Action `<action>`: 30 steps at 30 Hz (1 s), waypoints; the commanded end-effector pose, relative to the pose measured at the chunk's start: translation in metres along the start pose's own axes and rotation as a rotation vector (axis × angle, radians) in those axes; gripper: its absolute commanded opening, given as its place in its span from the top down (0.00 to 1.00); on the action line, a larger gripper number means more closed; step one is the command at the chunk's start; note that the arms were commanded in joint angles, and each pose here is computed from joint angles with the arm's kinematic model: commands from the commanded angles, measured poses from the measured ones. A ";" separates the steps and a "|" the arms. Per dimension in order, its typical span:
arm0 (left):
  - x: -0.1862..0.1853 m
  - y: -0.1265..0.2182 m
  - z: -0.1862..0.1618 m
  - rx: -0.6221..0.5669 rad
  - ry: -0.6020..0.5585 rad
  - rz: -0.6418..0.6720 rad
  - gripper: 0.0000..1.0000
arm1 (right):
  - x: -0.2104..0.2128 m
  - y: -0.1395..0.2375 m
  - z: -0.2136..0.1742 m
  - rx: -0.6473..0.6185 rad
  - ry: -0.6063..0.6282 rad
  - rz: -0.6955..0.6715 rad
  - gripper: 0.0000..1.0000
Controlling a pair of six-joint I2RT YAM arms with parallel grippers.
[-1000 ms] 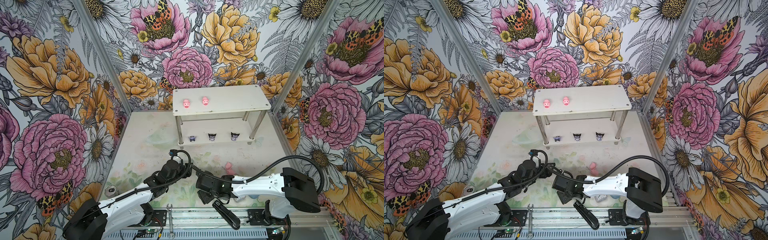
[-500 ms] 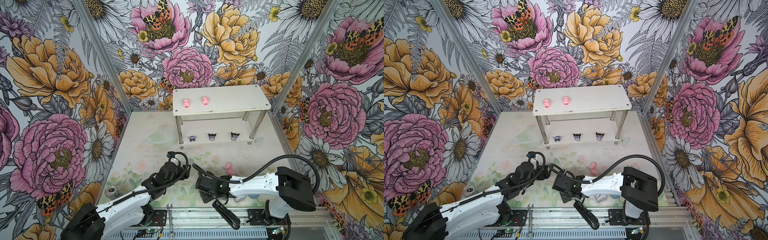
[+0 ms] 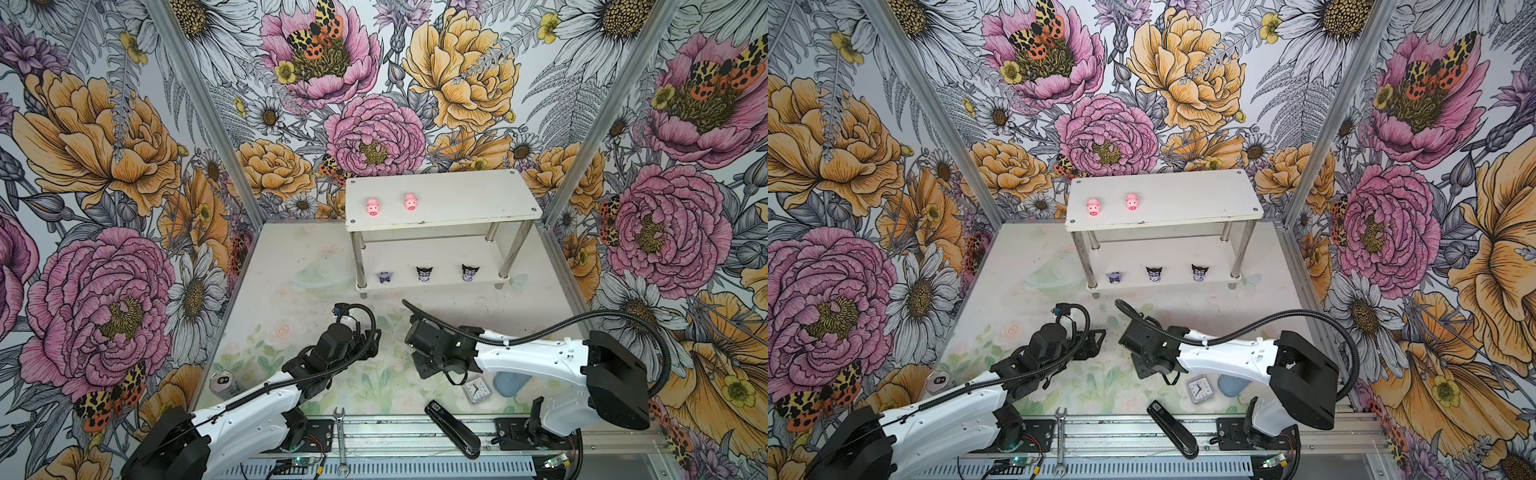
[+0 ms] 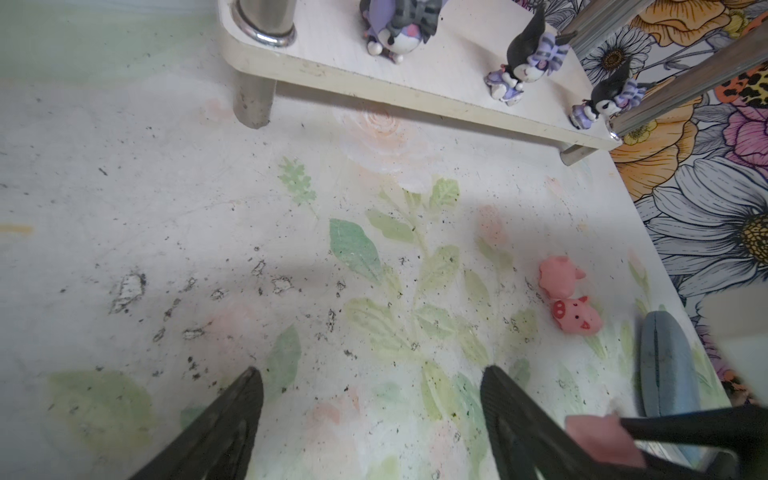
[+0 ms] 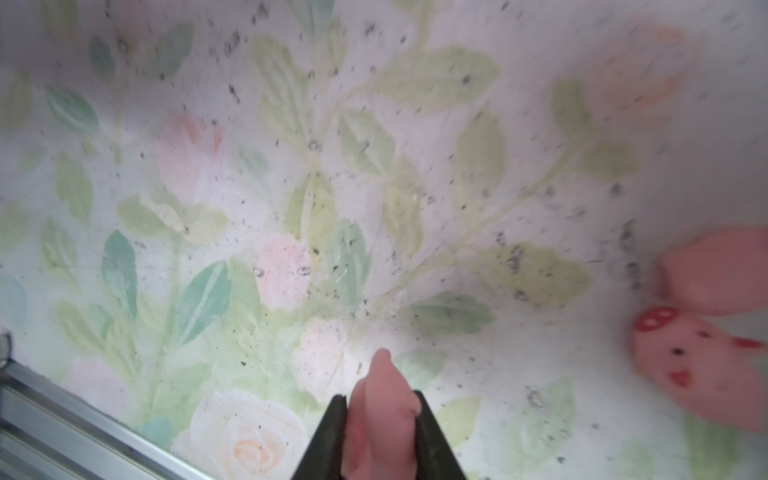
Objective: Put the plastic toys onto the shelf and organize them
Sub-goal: 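Carry the third pink pig up over the shelf top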
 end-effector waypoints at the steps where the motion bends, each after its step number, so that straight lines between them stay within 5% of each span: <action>1: 0.004 0.002 0.000 -0.003 -0.002 -0.001 0.16 | -0.028 0.066 0.031 -0.098 0.106 -0.083 0.77; 7: 0.008 0.001 0.000 -0.003 0.007 0.001 0.15 | -0.063 0.172 0.074 -0.344 0.118 -0.225 0.74; 15: 0.006 -0.005 0.002 0.021 -0.001 -0.006 0.15 | -0.101 0.263 0.125 -0.587 0.112 -0.414 0.72; 21: 0.006 -0.008 0.001 0.031 0.004 -0.005 0.15 | -0.125 0.277 0.170 -0.612 0.144 -0.421 0.72; 30: 0.005 -0.010 0.005 0.038 -0.003 0.001 0.15 | -0.149 0.242 0.226 -0.553 0.169 -0.349 0.73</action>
Point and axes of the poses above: each gripper's point midway between its finger pads, its own y axis back along the fingers, its own x axis along the line the jaws close on, z = x × y, the point moved 9 cm from there along y, back along the fingers, and after that the axes turned 8 degrees about y, right-handed, at the moved point
